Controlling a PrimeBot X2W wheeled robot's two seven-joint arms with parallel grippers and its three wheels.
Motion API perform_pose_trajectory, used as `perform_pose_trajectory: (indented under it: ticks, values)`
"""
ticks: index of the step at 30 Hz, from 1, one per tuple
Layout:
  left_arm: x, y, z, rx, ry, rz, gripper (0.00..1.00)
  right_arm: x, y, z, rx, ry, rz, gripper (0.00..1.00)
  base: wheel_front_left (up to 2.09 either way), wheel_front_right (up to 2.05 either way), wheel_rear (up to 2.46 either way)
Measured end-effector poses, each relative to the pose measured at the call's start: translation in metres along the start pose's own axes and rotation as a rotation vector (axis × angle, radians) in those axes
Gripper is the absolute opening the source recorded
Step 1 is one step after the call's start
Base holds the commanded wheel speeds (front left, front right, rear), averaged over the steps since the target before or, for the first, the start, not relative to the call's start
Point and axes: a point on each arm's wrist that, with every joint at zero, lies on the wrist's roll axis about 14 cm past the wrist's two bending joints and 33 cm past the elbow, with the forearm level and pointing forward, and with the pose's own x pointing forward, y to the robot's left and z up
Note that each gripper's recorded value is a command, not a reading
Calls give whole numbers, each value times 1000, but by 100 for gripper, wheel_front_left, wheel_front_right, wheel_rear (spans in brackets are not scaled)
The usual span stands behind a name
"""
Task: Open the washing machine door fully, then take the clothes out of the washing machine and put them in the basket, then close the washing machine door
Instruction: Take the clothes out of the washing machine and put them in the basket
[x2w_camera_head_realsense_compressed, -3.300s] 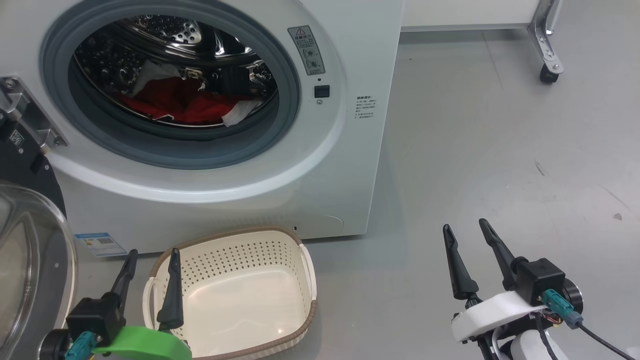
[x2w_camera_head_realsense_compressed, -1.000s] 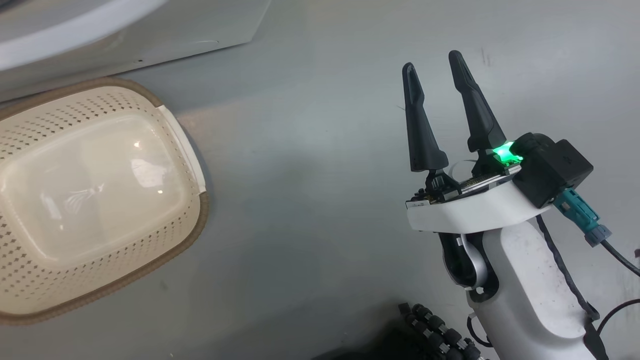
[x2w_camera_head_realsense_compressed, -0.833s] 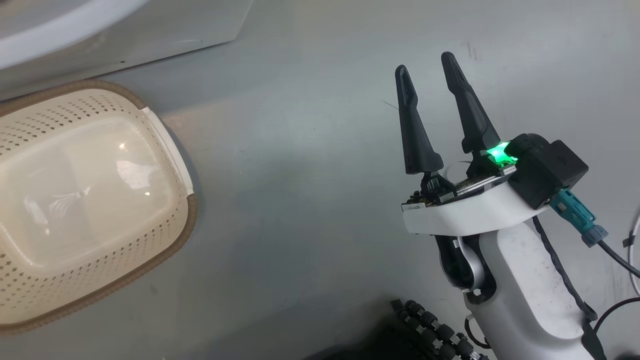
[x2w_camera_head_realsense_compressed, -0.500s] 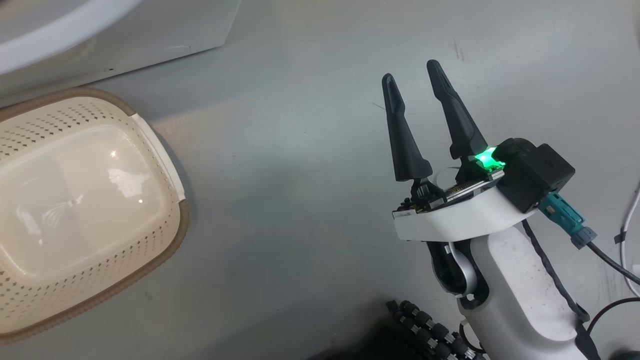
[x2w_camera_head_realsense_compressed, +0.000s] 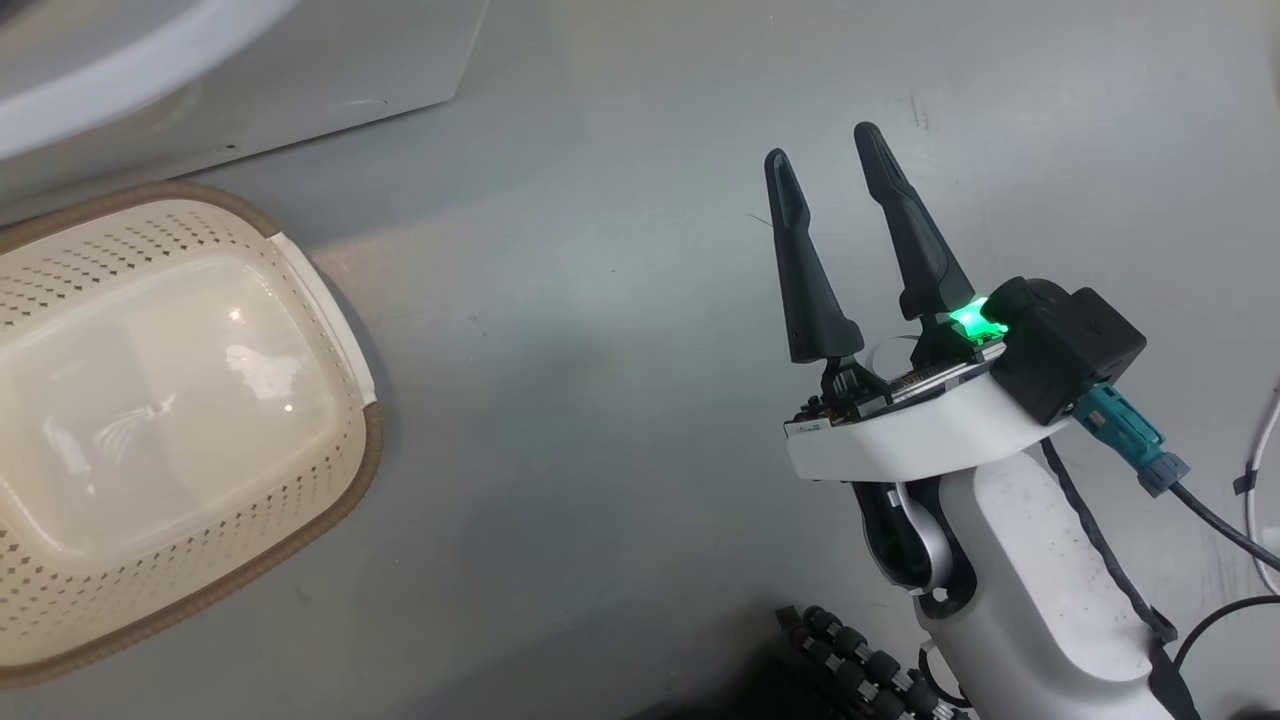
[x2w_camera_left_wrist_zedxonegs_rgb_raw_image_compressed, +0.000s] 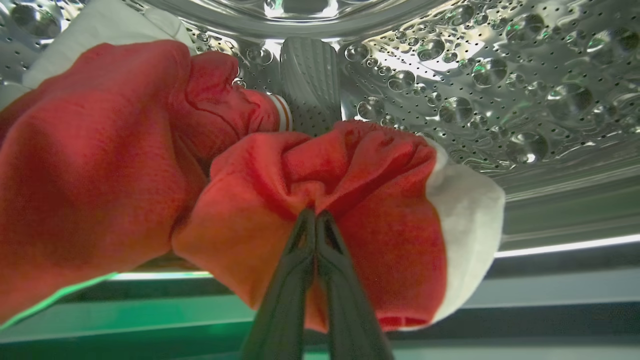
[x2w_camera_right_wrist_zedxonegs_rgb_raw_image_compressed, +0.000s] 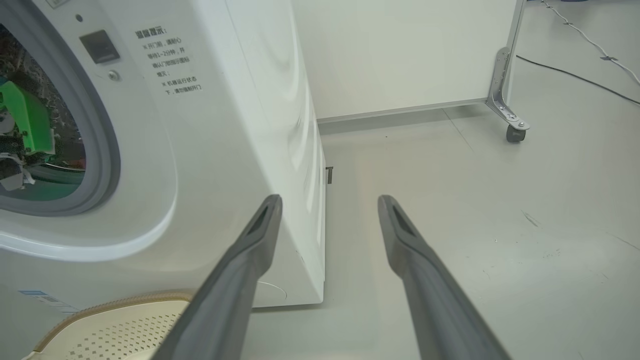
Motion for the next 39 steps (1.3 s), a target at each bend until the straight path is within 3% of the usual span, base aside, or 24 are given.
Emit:
perform_pose_trajectory:
  ticks: [20, 39]
  values:
    - [-27, -11, 34, 82, -247, -14, 0, 7, 15, -4, -61, 2, 52, 100, 0, 0, 0]
    - [-99, -44, 60, 107, -562, -76, 0, 7, 37, 7, -103, -33, 121, 100, 0, 0, 0]
